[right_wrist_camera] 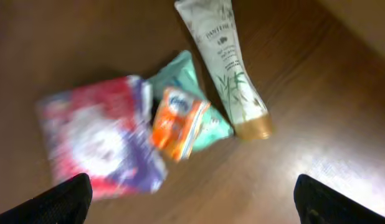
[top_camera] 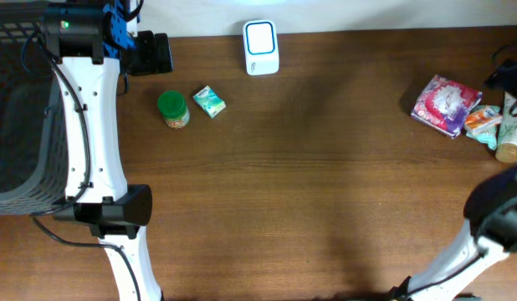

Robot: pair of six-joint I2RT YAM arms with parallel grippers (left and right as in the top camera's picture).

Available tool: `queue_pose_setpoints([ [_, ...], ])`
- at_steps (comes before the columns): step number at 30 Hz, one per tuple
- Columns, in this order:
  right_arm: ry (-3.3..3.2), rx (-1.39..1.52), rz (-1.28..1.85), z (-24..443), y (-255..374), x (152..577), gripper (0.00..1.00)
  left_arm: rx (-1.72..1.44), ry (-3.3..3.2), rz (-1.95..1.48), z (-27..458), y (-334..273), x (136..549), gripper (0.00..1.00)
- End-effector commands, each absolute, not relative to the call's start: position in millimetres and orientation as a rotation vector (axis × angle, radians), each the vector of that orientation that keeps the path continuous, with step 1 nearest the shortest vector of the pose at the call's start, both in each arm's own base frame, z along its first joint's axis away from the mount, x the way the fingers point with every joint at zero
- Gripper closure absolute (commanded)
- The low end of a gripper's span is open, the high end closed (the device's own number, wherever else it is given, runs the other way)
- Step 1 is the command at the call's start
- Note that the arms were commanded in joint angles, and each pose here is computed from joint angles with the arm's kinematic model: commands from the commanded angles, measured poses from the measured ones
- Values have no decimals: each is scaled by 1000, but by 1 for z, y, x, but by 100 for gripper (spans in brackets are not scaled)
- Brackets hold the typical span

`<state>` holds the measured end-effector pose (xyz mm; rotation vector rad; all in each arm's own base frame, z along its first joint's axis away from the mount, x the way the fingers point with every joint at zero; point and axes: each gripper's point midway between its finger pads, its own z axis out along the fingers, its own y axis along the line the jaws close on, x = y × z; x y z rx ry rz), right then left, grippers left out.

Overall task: Scan the item barcode
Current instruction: 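Carry the orange pack to the right table edge and release, then reach right gripper to the mint Kleenex pack and grasp it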

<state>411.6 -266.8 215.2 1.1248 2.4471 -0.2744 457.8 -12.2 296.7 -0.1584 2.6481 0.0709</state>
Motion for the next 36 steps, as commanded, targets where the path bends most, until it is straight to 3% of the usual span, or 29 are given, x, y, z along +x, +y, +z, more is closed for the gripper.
queue_pose_setpoints([
  [1,2405,956,-17,278,-189,417,1,-161,2626,81,305,-8,456,1],
  [5,2583,518,402,274,-53,441,1,-161,2626,81,305,-8,456,1],
  [14,2618,-112,547,190,160,497,1,-161,2626,81,305,-8,456,1],
  [23,2415,-416,660,102,307,540,1,-161,2626,81,305,-8,456,1],
  [24,2401,-436,667,93,318,541,4,-161,2626,81,305,-8,456,1],
  [25,2381,-474,665,85,326,542,18,-161,2626,81,305,-8,456,1],
  [28,2357,-505,677,66,342,543,24,-161,2626,81,305,-8,456,1],
  [30,2347,-514,683,55,349,545,40,-160,2626,81,305,-9,456,1],
  [33,2357,-531,690,37,359,540,49,-161,2626,81,305,-8,456,1],
  [36,2375,-562,697,23,372,530,50,-160,2626,81,305,-9,456,1],
])
